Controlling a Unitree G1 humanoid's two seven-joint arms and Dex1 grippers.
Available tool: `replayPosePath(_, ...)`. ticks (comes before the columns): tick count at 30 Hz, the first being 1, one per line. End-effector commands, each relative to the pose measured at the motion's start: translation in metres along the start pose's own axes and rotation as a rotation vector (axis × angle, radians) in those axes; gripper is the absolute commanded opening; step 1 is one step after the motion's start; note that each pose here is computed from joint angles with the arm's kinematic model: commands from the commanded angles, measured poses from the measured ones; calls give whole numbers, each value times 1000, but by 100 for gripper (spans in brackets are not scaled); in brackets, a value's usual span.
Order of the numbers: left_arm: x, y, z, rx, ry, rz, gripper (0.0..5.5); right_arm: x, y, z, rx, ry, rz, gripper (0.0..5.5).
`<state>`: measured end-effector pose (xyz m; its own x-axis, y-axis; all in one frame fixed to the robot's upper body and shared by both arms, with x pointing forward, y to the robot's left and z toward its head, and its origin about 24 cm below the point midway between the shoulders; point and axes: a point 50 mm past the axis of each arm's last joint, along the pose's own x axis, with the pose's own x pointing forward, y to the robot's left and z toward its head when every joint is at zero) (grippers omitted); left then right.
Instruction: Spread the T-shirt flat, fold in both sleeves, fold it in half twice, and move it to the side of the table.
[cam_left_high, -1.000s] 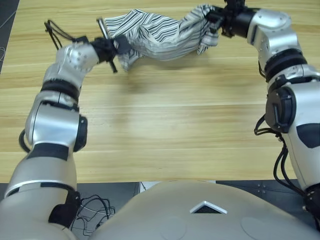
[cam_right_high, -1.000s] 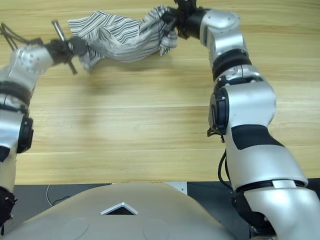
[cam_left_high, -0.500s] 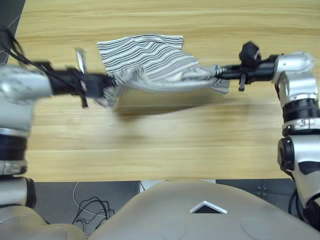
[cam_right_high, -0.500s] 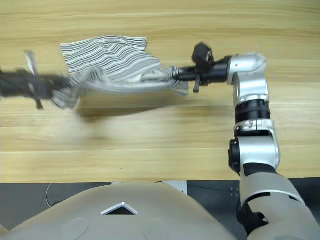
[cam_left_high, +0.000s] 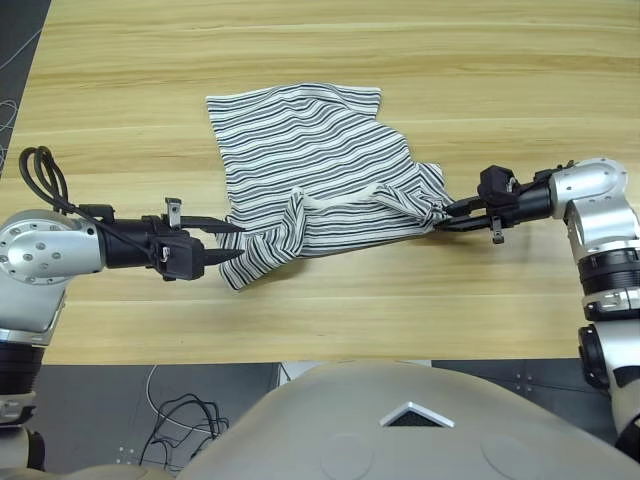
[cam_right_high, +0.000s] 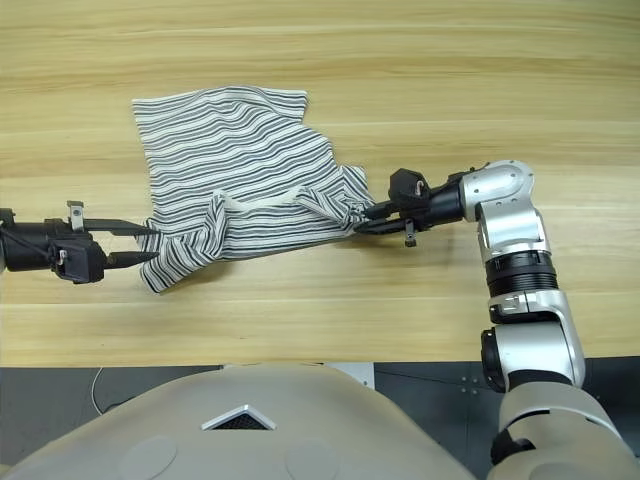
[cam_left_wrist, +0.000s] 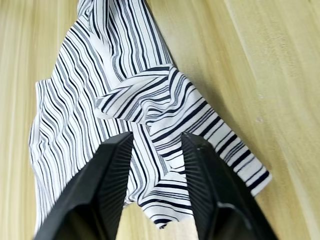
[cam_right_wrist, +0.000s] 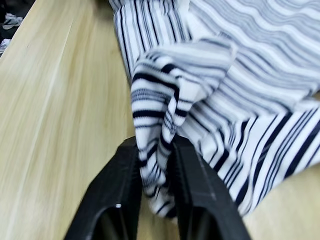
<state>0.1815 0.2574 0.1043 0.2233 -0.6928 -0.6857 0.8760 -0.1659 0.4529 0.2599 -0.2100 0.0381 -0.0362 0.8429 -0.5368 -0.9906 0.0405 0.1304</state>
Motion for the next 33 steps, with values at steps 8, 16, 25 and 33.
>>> replayPosePath(8, 6, 2, 0, -18, -4, -19, 351, -25, 11, -23, 48, 172, 63, 303)
replayPosePath(16, 23, 75, -13, -7, -14, 407, 371, -41, -3, -26, 12, 239, -40, 432)
replayPosePath(25, 100, 77, -71, -73, 220, 311, 371, -31, -23, 59, -76, -306, -43, 432)
replayPosePath(33, 123, 38, -103, -70, 400, 168, 371, 29, -37, 59, -58, -157, -193, 432)
